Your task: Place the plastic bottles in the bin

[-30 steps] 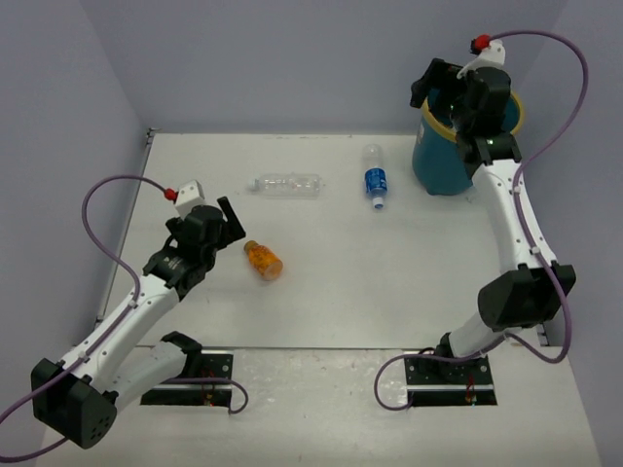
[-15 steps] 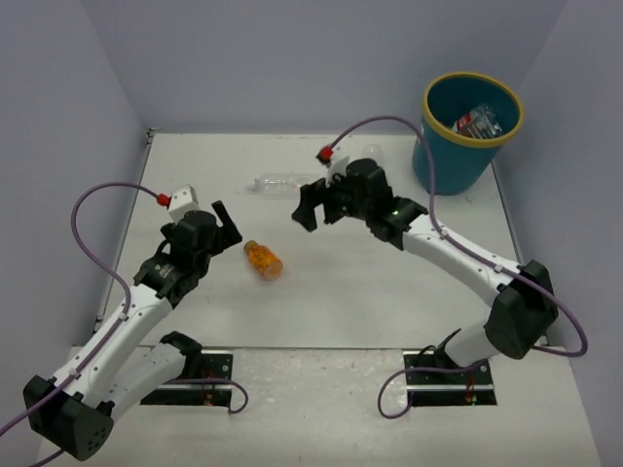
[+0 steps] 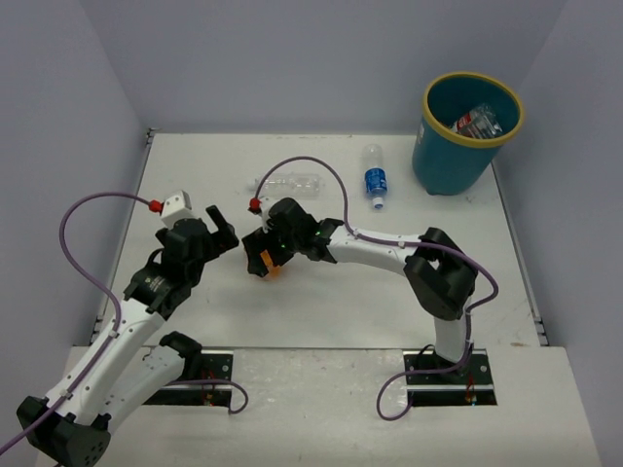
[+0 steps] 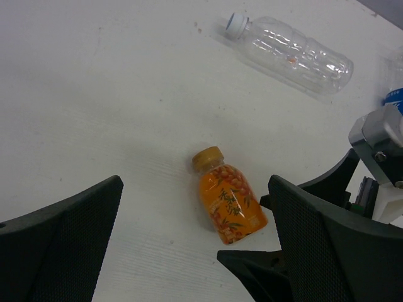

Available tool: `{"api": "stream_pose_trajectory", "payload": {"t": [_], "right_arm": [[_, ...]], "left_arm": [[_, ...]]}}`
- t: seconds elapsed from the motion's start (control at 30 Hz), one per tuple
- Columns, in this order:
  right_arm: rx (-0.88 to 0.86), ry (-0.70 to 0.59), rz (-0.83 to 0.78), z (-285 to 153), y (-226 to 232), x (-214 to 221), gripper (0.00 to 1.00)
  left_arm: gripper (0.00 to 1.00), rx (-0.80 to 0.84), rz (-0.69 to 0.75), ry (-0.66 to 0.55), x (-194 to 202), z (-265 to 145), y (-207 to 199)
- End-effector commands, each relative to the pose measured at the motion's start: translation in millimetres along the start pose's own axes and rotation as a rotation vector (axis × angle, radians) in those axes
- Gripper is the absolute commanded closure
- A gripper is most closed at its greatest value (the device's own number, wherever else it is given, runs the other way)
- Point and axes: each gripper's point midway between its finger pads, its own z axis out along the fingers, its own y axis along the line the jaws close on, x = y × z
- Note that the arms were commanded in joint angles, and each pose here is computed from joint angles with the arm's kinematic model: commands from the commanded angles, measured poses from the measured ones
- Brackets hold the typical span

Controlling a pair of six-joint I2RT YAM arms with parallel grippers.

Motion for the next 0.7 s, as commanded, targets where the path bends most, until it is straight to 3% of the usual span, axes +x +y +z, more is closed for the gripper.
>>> {"api": "stream_pose_trajectory", "payload": {"t": [0.0, 0.23, 0.47, 0.67], "right_arm": [[0.021, -0.020, 0.010, 14.1, 9.4, -4.2, 0.01], [0.184, 0.026, 0.062, 36.3, -12.9, 23.1, 0.01], [0.360, -0.056, 0.180, 40.5, -41.0, 14.3, 0.02], [0.399, -0.057, 0.223, 54.4, -46.0, 10.0, 0.02]], "left_arm": [[0.00, 0.000, -0.022, -0.002, 0.2, -1.0, 0.9], [0.00, -0.013, -0.030, 0.014, 5.8, 2.3, 2.5], [0.00, -0.019, -0.033, 0.034, 14.1, 4.5, 5.2], [0.00, -0.011, -0.029, 0.036, 13.3, 3.8, 3.5]]}}
